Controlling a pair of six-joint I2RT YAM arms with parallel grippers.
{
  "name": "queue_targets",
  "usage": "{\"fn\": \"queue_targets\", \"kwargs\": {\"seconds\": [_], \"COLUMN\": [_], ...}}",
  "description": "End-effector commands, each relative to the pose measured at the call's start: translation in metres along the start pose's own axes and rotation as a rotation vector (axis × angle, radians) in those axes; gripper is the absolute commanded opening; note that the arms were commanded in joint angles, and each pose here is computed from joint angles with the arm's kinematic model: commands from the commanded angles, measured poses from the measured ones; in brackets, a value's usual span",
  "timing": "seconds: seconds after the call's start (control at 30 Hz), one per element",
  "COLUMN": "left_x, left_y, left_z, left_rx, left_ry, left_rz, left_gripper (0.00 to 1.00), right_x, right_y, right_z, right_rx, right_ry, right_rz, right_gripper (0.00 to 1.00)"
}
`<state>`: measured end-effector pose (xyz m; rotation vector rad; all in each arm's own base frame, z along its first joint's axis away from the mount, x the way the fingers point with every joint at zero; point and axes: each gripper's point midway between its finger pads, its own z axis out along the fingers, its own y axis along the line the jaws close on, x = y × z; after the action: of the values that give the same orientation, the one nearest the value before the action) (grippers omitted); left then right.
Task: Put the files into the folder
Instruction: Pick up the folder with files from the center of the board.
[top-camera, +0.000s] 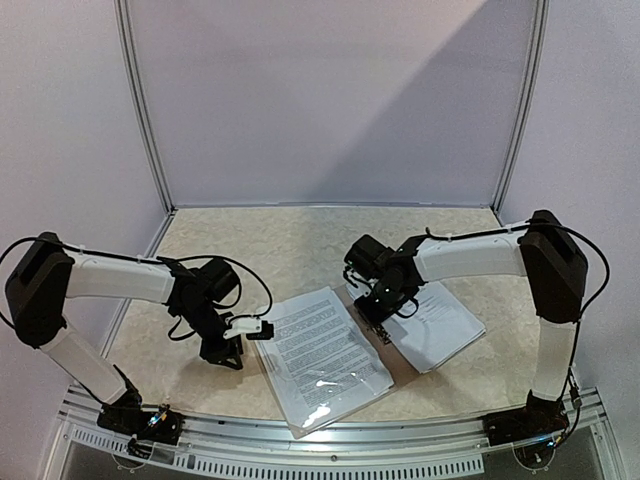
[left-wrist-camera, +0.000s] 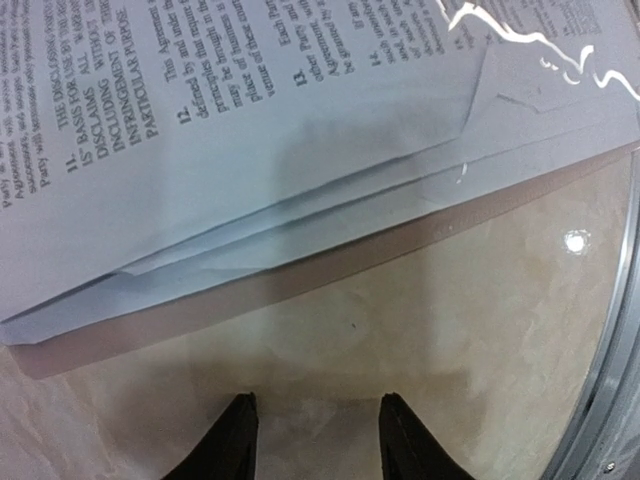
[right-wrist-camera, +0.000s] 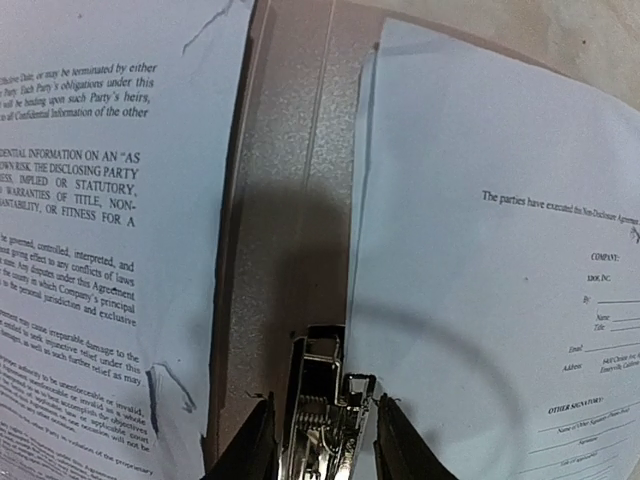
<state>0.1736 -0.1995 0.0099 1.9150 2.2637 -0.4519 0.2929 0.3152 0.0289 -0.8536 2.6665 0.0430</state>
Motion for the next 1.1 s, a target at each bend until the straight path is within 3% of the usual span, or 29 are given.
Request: {"fn": "queue_targets", "kwargs": {"seconds": [0.0,0.17,0.3,0.43,0.7,1.07], "left_x": [0.013,0.011,0.010,0.009,-0.014,-0.036], "left_y": [-0.011,-0.008,-0.006,-0.004,0.016,0.073], "left_z": [0.012,0.011,0.010,0.009,-0.017,-0.078], "left_rx": [0.030,0.014,0.007,-0.002,-0.078,-0.111], "left_ry": [0.043,0.047,0.051,0.048,-0.042,-0.299], "left_rz": [-0.010,-0.005,-0.004,-0.008,-0.019,-0.238], "left_gripper": [0.44,0.44,0.44,0.44,0.46,0.54], "right_x": [0.023,0.028,0.024,0.023,-0.012,-0.029], "right_y": [0.002,0.002,0.003,0.002,0.005,-0.020], "right_z": [0.021,0.029,0.032,0.033,0.006,-0.019], "right_rx": [0.024,0.027,0.028,0.042,-0.025,-0.142], "right_ry": [0.095,0.119,0.114,0.129,0.028,-0.111], "right_rz": [-0.036,-0.047,-0.078,-0.082,-0.002,0.190], "right_gripper": [0.34,0.26,0.10,0.01,0.00,0.00]}}
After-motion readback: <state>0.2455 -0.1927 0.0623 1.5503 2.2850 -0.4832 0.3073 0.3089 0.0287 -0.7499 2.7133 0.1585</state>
